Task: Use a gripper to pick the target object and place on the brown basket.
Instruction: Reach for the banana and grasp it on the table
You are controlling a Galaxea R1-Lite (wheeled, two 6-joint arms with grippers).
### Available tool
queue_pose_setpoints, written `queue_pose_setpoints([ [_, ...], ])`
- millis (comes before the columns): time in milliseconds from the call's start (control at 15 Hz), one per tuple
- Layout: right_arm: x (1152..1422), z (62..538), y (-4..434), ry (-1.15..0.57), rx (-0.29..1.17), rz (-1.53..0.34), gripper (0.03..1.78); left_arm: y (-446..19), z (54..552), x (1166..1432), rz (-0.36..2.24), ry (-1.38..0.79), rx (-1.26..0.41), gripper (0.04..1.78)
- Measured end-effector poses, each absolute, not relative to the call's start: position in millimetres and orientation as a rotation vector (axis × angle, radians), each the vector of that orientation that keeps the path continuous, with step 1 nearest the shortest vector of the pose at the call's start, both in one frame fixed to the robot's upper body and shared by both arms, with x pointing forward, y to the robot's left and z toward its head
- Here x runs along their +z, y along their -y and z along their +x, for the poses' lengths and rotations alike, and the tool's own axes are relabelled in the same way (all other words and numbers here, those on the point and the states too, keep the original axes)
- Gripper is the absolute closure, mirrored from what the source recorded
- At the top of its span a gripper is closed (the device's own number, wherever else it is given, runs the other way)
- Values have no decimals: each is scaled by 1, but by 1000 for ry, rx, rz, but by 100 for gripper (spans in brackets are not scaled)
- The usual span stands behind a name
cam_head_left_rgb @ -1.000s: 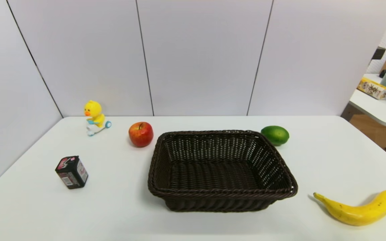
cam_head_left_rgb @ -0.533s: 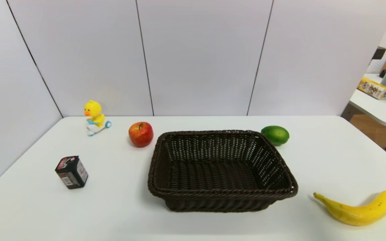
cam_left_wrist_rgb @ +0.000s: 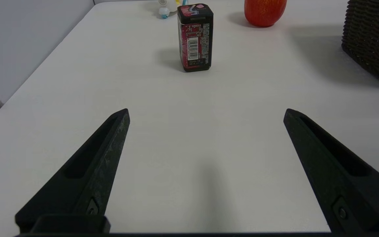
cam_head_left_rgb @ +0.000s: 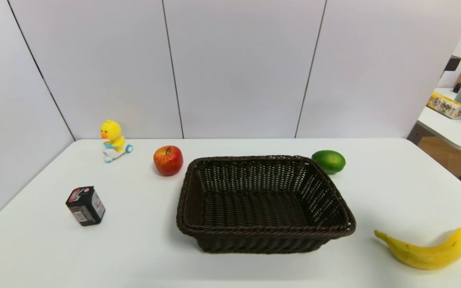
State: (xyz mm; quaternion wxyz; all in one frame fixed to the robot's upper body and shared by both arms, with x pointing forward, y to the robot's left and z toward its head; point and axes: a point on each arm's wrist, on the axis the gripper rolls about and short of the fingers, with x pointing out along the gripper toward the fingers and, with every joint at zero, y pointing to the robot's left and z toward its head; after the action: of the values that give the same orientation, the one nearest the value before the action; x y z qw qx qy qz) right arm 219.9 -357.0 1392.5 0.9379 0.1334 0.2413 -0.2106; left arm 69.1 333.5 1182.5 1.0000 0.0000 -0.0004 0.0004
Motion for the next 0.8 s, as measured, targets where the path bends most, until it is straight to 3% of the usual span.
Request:
queue_pose_setpoints([
  [333,1384,237,350,-721,-489,425,10,-333,69,1182,0,1,1,13],
  [800,1358,277,336,-888,-582,565,10,-333,69,1182,0,1,1,13],
])
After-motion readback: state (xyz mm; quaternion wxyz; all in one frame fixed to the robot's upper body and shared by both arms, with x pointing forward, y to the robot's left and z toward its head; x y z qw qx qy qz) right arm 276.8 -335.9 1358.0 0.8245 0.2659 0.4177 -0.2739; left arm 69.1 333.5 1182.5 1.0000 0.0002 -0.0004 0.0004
